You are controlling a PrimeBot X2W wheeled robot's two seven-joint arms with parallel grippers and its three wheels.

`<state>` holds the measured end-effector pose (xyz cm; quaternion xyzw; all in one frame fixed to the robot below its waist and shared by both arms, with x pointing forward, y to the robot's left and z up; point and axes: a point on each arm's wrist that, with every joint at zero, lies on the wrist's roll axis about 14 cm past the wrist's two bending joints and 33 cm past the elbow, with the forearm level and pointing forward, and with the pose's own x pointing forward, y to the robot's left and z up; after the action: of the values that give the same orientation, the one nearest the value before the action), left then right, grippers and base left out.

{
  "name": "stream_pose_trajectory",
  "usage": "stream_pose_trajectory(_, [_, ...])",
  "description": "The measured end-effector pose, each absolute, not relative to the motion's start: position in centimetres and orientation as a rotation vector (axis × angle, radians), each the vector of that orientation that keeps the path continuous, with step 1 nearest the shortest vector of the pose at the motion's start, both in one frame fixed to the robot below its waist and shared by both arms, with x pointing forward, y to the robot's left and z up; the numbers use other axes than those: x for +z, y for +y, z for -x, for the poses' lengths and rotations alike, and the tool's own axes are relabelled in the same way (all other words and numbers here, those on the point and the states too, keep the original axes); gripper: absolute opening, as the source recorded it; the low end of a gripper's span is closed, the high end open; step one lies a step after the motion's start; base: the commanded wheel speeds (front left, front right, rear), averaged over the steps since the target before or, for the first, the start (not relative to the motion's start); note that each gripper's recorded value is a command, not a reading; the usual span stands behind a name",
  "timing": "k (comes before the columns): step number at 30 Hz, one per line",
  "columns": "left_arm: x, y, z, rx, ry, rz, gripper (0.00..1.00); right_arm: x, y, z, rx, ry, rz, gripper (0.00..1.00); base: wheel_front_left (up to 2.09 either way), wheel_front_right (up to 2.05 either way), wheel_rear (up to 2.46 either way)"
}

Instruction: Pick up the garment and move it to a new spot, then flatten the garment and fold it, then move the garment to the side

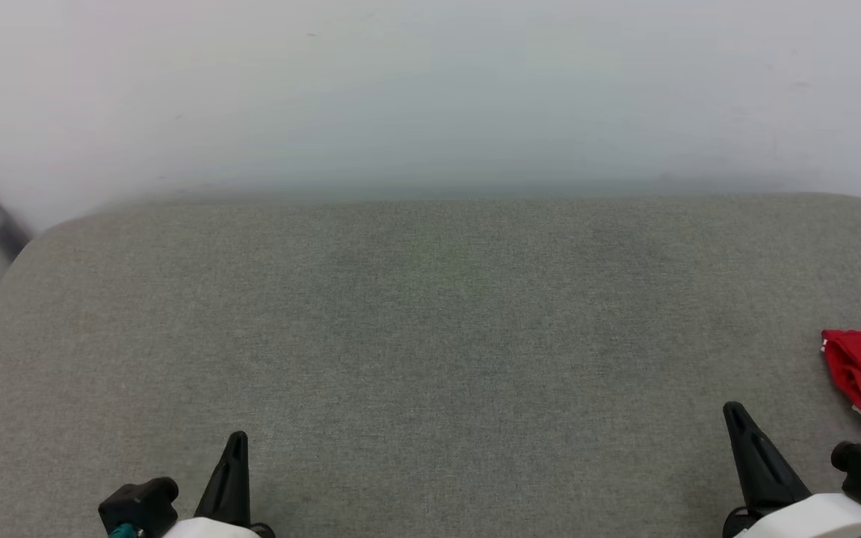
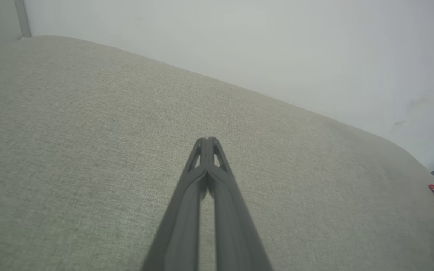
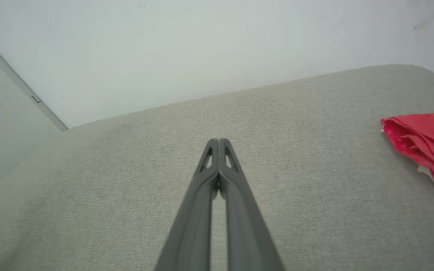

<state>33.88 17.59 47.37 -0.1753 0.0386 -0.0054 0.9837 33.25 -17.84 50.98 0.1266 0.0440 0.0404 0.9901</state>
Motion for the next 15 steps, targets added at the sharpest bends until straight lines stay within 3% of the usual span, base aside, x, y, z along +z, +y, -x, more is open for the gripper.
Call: stream_pose_trajectory(15, [47.4,18.5,-35.0,0.038,0.106,0.608,0.0,50.9,-17.9,-34.4,0.081,0.079,-0.538,0.0,0.0,0.0,0.0])
